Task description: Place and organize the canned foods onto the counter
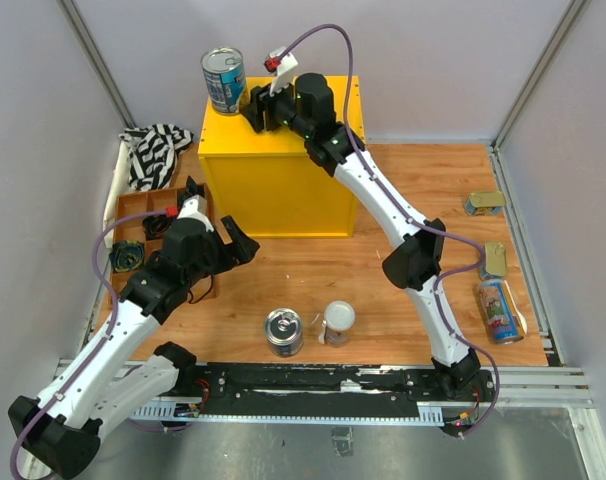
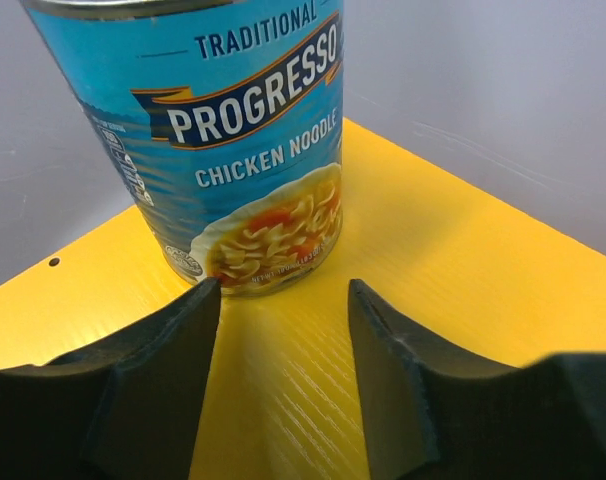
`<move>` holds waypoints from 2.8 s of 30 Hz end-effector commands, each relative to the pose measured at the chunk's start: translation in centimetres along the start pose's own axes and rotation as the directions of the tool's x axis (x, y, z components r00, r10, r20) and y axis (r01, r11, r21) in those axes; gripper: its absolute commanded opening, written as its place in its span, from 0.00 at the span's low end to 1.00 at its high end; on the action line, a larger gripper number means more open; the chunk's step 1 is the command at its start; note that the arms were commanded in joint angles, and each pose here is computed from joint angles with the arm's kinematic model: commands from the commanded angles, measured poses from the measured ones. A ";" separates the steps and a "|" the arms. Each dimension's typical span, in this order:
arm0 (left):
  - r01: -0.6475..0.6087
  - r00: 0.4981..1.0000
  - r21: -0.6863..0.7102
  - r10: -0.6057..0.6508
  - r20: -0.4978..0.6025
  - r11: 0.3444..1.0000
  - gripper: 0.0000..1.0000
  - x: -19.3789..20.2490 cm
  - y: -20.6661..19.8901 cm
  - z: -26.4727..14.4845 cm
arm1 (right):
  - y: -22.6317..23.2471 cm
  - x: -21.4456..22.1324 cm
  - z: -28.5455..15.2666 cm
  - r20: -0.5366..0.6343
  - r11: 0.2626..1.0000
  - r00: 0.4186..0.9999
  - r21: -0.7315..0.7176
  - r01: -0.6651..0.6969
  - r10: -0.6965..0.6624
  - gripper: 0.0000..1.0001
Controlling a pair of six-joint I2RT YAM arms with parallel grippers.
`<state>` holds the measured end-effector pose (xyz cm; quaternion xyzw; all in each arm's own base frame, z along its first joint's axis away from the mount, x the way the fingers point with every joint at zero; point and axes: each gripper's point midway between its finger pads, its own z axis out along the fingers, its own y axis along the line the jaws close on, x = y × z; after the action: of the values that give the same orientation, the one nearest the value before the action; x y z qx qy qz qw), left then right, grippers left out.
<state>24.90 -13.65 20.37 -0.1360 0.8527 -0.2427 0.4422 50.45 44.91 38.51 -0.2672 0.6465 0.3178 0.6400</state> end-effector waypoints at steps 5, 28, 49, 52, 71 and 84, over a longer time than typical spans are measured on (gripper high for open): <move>-0.019 0.995 0.123 0.031 -0.096 0.992 0.89 1.8 -2.9 -1.7 | 3.0 -8.0 -5.6 0.084 0.999 0.995 0.018 0.051 -0.053 0.63; 0.154 0.988 -0.012 -0.154 -0.011 0.988 0.91 3.5 1.1 -3.2 | 19.9 7.8 -27.8 -0.410 0.979 0.895 -0.164 0.121 -0.179 0.83; 0.252 0.966 0.068 -0.255 0.042 0.965 0.91 3.1 0.5 -3.3 | 25.4 21.6 -34.2 -0.671 0.954 0.700 -0.295 0.048 -0.243 0.98; 0.266 0.961 0.074 -0.270 0.055 0.961 0.91 2.9 0.7 -3.4 | 25.5 22.5 -34.2 -0.684 0.951 0.684 -0.304 0.049 -0.254 0.98; 0.290 0.953 0.075 -0.295 0.072 0.954 0.92 2.9 1.3 -4.2 | 23.6 27.1 -34.3 -0.778 0.973 0.591 -0.227 0.048 -0.211 0.98; 0.293 0.952 0.071 -0.298 0.067 0.953 0.92 3.3 1.5 -4.1 | 22.8 29.3 -33.9 -0.807 0.979 0.562 -0.202 0.031 -0.184 0.98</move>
<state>19.73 -12.81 19.53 -0.2532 0.8000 -0.3272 0.4346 9.51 36.40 11.25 -0.4860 0.8136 0.1693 0.2707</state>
